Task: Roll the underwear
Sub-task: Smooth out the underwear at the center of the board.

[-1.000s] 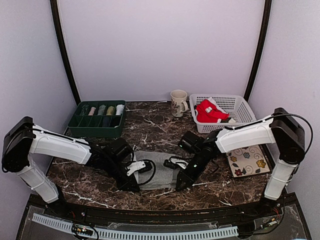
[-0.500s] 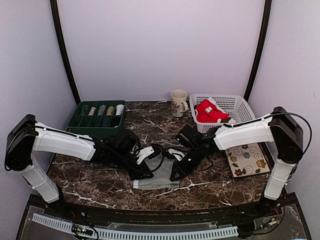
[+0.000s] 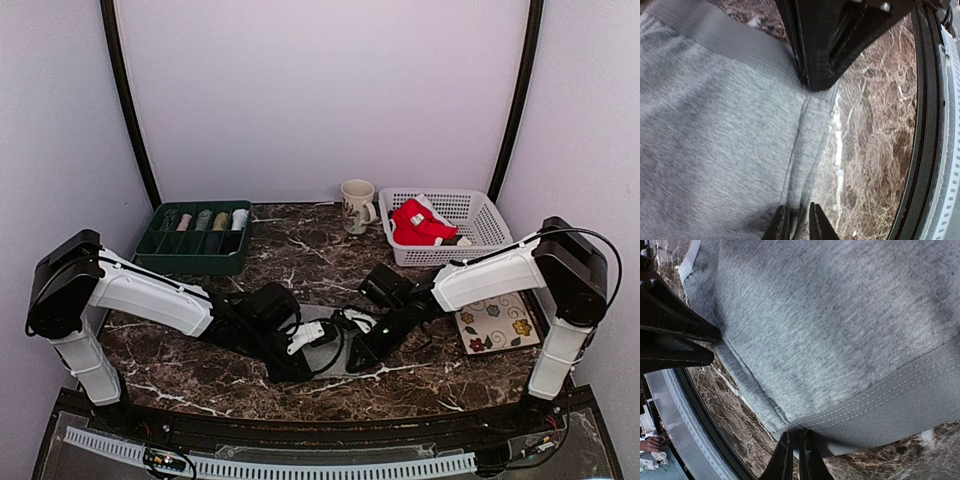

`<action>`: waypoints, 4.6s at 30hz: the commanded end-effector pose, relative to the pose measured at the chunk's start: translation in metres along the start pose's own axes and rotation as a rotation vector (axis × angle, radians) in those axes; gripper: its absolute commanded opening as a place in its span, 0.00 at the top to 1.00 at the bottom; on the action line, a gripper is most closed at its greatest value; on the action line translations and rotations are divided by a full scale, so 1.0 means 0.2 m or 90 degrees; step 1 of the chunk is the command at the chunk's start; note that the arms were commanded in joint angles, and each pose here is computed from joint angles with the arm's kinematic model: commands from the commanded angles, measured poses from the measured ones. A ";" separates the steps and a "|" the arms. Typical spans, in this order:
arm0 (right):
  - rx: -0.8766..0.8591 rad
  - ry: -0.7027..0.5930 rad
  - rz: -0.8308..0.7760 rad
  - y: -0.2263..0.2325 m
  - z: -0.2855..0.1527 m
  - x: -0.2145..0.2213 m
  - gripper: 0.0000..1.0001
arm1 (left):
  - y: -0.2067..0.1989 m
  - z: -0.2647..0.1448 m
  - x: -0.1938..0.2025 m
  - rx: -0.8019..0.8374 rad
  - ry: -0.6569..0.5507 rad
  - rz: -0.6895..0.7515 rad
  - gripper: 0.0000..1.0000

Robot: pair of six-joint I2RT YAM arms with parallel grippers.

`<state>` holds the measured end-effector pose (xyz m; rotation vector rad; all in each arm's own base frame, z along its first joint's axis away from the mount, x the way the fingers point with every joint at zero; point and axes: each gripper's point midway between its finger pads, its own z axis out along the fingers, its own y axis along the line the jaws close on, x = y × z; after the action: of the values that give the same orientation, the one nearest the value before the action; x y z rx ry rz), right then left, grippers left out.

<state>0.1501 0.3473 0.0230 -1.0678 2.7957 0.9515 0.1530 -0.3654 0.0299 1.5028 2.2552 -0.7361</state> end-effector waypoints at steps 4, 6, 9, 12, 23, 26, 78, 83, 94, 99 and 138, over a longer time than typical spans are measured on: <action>0.018 0.035 0.016 -0.06 0.01 0.12 0.92 | -0.04 -0.02 0.20 0.008 0.070 -0.011 0.85; 0.018 0.030 0.012 -0.05 -0.01 0.12 0.91 | -0.06 -0.04 0.22 0.016 0.065 -0.010 0.85; 0.016 0.010 -0.002 -0.01 -0.07 0.08 0.89 | -0.09 -0.13 0.17 0.023 0.027 0.001 0.77; 0.012 -0.036 -0.025 0.06 -0.16 -0.01 0.86 | -0.12 -0.24 0.02 0.018 -0.038 0.009 0.68; -0.037 -0.096 -0.006 0.13 -0.13 -0.27 0.79 | 0.13 -0.28 -0.11 -0.030 -0.105 -0.183 0.62; -0.049 -0.065 0.007 0.09 -0.04 -0.19 0.78 | 0.15 -0.20 -0.01 -0.022 -0.070 -0.229 0.64; -0.390 -0.340 0.243 0.19 -0.31 -0.65 0.02 | 0.30 -0.41 -0.40 0.239 -0.357 -0.513 0.01; -0.376 -0.315 0.314 0.02 -0.15 -0.57 0.04 | 0.43 -0.29 -0.23 0.204 -0.337 -0.586 0.01; -0.314 -0.279 0.409 -0.21 -0.01 -0.33 0.07 | 0.48 -0.25 0.11 0.185 -0.300 -0.651 0.01; -0.319 -0.308 0.303 -0.06 -0.17 -0.44 0.07 | 0.43 -0.37 0.03 0.163 -0.267 -0.529 0.01; 0.026 -0.298 -0.350 0.29 -0.39 -0.23 0.40 | 0.27 -0.54 -0.03 -0.070 -0.098 0.016 0.26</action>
<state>0.1792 0.3898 0.1359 -1.0289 2.2101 1.2817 0.2385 -0.3015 0.1292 0.9955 2.1975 -1.0064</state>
